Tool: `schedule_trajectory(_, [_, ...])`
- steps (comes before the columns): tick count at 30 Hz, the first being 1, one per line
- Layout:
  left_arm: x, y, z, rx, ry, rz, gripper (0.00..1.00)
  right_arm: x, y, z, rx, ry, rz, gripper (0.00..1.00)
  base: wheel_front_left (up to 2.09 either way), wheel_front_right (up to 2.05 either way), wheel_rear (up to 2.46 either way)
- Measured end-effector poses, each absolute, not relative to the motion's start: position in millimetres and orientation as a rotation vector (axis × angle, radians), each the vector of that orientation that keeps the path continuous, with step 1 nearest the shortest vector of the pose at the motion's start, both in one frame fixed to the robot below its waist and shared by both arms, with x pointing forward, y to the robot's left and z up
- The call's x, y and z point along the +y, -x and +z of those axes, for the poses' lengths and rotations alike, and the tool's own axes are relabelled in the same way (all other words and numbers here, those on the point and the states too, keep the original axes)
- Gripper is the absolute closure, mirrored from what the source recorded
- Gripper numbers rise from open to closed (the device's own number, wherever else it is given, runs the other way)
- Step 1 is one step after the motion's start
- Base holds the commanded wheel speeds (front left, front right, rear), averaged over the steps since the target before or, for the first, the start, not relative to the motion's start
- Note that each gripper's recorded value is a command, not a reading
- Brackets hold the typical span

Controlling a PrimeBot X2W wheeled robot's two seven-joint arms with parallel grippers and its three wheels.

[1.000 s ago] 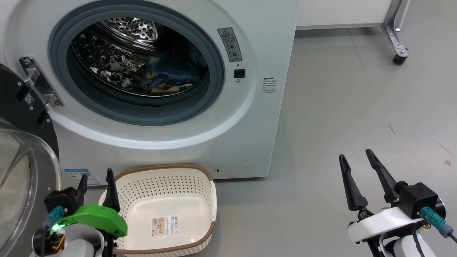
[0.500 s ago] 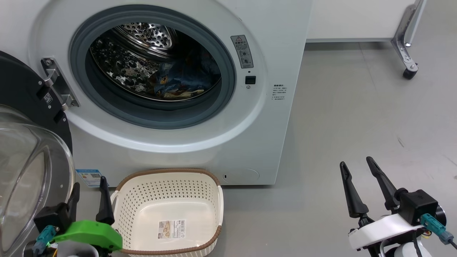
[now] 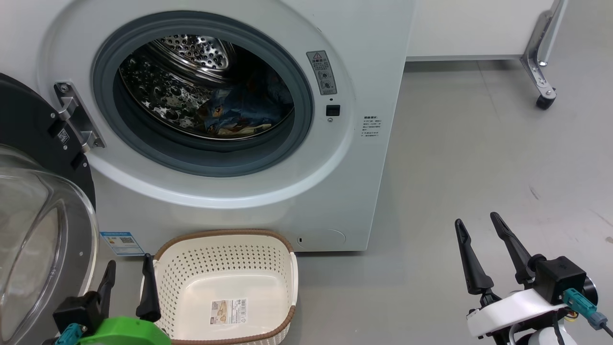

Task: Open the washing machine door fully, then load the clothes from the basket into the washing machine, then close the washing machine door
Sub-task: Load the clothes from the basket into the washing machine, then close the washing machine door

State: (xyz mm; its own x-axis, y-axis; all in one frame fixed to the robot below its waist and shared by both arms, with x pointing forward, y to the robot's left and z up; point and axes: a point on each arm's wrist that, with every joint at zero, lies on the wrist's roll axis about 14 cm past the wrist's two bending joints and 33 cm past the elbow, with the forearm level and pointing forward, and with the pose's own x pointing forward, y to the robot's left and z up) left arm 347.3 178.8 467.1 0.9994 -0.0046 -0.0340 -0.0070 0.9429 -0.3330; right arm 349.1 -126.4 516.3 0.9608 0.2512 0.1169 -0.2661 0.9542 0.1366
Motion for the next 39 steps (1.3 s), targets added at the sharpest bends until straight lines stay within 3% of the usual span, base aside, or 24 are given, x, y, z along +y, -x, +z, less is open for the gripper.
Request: schedule_trajectory(39, [169.7, -336.8, 473.4, 0.020, 0.324, -0.011, 0.00, -128.9, -348.0, 516.3, -0.099, -0.153, 0.255, 0.00, 0.00, 0.00, 0.00])
